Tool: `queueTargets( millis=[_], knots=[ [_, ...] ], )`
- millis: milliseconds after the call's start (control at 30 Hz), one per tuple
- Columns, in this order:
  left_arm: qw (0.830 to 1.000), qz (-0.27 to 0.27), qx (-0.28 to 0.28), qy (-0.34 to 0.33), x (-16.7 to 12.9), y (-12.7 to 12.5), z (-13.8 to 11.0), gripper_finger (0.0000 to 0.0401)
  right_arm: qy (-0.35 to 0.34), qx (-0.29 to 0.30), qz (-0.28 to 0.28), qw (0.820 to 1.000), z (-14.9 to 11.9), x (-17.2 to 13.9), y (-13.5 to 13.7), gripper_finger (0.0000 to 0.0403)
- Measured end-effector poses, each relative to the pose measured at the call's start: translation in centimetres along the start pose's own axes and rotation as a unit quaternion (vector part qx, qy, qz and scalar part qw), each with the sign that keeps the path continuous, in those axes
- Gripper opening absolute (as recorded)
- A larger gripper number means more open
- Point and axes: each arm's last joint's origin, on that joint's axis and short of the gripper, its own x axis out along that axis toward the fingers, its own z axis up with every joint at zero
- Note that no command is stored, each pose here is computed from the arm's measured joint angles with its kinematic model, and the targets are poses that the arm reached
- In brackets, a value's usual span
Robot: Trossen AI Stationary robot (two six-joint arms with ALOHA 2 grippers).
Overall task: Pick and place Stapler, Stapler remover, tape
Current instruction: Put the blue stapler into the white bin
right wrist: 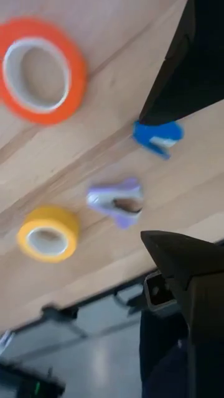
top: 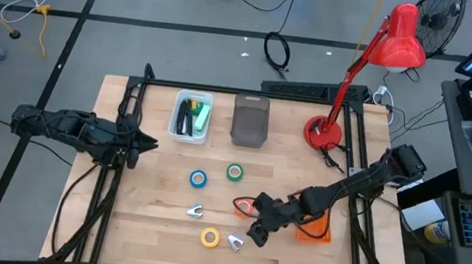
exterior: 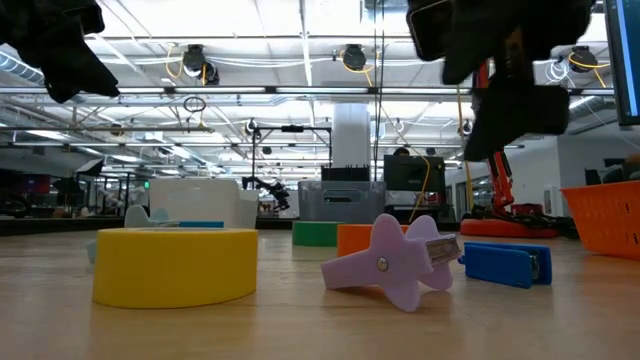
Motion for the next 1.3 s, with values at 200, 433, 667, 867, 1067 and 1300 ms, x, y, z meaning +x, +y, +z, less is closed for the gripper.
queueTargets(
  millis=[200,433,667,867,1067,1300],
  knots=[
    [1.0,0.001,0.001,0.002,0.0,0.0,0.0,0.0093,-0.002,0.004,-0.094,0.996,-0.1,-1.0,1.1,0.0283],
    [1.0,0.002,0.001,0.002,0.0,0.0,0.0,0.0093,0.028,0.008,-0.124,0.992,-0.3,1.6,1.0,0.028],
    [1.0,0.001,0.002,0.003,0.0,0.0,-0.1,0.0093,0.025,0.024,-0.155,0.987,-0.6,3.0,0.3,0.0283],
    [1.0,0.002,0.005,0.002,0.0,0.0,0.0,0.0093,0.025,0.026,-0.164,0.986,-0.4,2.9,0.0,0.0283],
    [1.0,0.003,0.008,0.001,0.0,0.0,0.0,0.0093,0.025,0.031,-0.164,0.986,-0.4,2.9,0.0,0.0283],
    [1.0,0.004,0.013,-0.002,0.0,0.0,0.0,0.0093,0.034,0.036,-0.155,0.987,-0.6,3.1,-0.2,0.0283]
  ],
)
